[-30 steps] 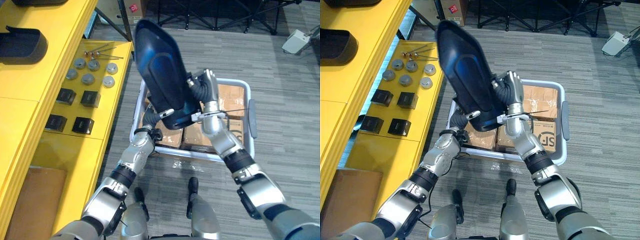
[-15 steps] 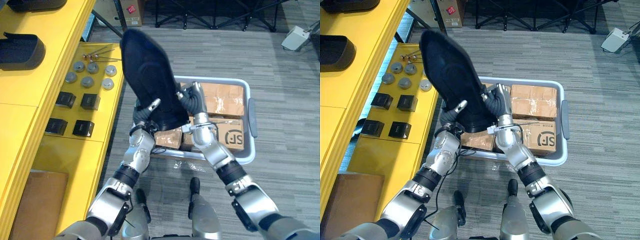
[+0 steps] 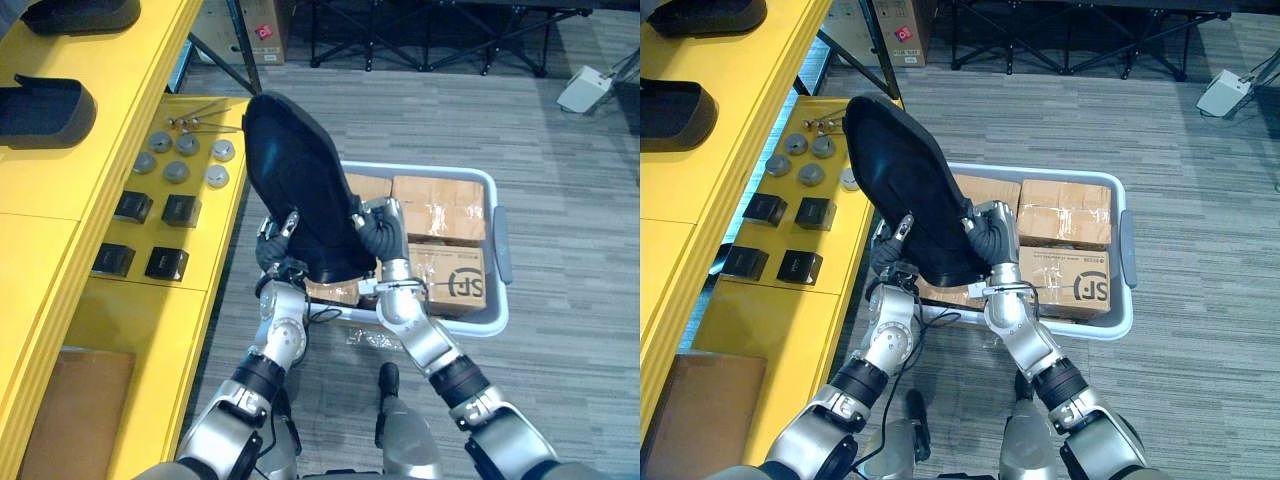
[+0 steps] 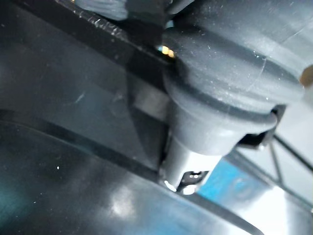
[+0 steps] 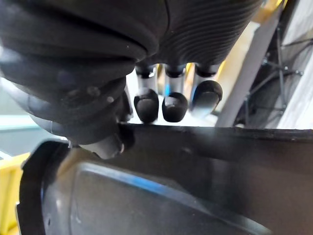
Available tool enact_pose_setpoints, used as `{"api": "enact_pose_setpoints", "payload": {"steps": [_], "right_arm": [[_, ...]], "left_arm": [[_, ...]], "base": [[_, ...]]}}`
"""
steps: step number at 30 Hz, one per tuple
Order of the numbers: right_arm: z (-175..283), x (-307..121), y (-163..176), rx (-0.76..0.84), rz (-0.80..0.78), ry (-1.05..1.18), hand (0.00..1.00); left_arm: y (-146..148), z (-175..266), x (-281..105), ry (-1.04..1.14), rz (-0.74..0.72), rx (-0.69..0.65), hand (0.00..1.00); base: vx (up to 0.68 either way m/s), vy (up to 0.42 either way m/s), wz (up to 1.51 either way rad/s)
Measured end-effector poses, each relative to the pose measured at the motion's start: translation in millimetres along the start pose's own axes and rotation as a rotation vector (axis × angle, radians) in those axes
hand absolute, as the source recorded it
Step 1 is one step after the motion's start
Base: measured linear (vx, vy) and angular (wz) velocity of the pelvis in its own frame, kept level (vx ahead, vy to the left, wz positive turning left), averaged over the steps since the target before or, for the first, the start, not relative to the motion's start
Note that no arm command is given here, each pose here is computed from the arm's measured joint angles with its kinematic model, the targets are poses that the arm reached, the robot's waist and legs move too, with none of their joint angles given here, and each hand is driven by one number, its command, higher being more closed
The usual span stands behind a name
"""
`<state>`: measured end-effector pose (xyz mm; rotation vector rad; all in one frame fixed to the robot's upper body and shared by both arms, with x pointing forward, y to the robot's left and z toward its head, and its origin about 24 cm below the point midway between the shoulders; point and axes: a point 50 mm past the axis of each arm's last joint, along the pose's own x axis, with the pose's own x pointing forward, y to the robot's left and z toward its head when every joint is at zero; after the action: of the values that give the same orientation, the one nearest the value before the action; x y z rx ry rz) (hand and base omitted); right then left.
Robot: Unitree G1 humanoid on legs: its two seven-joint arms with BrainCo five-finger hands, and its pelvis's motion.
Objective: Walk over and take plastic housings, then place them on the shelf
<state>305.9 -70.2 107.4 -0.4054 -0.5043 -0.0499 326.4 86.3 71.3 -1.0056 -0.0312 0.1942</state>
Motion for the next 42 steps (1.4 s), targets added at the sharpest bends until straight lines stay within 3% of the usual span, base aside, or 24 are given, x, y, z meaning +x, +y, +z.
{"api": "enact_pose_setpoints", "payload": {"steps": [4, 9, 16, 22, 26, 29, 34, 37, 42], "right_arm": [[-9.9, -21.4, 8.3, 0.054, 0.014, 0.075, 0.0], [-28.4, -47.0, 7.9, 0.097, -0.01, 0.208, 0.0], [-3.3, -38.1, 0.3, 0.234, -0.072, 0.142, 0.0], [22.3, -24.3, -28.5, 0.496, -0.069, 0.008, 0.0], [32.4, -30.0, -88.3, 0.756, -0.024, -0.153, 0.0], [1.7, -63.2, -108.6, 0.736, 0.06, -0.016, 0.0], [-32.0, -133.6, -104.7, 0.776, 0.028, 0.287, 0.0], [-42.5, -148.6, -102.8, 0.779, -0.04, 0.367, 0.0], [-70.9, -174.3, -99.7, 0.681, -0.291, 0.587, 0.0]], "left_arm": [[14.7, -3.0, -9.8, 0.017, 0.033, -0.029, 1.0], [6.5, 8.3, -13.7, -0.045, -0.001, 0.004, 1.0], [4.7, 7.4, -16.6, -0.085, -0.008, 0.267, 1.0], [13.6, 8.6, -21.5, -0.177, 0.036, 0.581, 1.0], [55.4, 31.0, -30.3, -0.316, 0.23, 0.806, 1.0], [85.8, 51.5, -43.1, -0.389, 0.366, 0.909, 1.0], [92.0, 85.6, -74.0, -0.548, 0.441, 0.835, 1.0], [90.7, 89.5, -81.7, -0.574, 0.436, 0.812, 1.0], [87.8, 95.9, -100.8, -0.594, 0.397, 0.78, 1.0]], "base": [[0.04, 0.008, 0.01], [0.0, 0.011, 0.03], [0.0, 0.003, -0.01], [0.0, 0.001, -0.01], [-0.01, 0.008, -0.08], [0.0, 0.011, -0.08], [-0.01, 0.006, -0.06], [-0.01, 0.005, -0.08], [0.0, 0.002, 0.01]]}}
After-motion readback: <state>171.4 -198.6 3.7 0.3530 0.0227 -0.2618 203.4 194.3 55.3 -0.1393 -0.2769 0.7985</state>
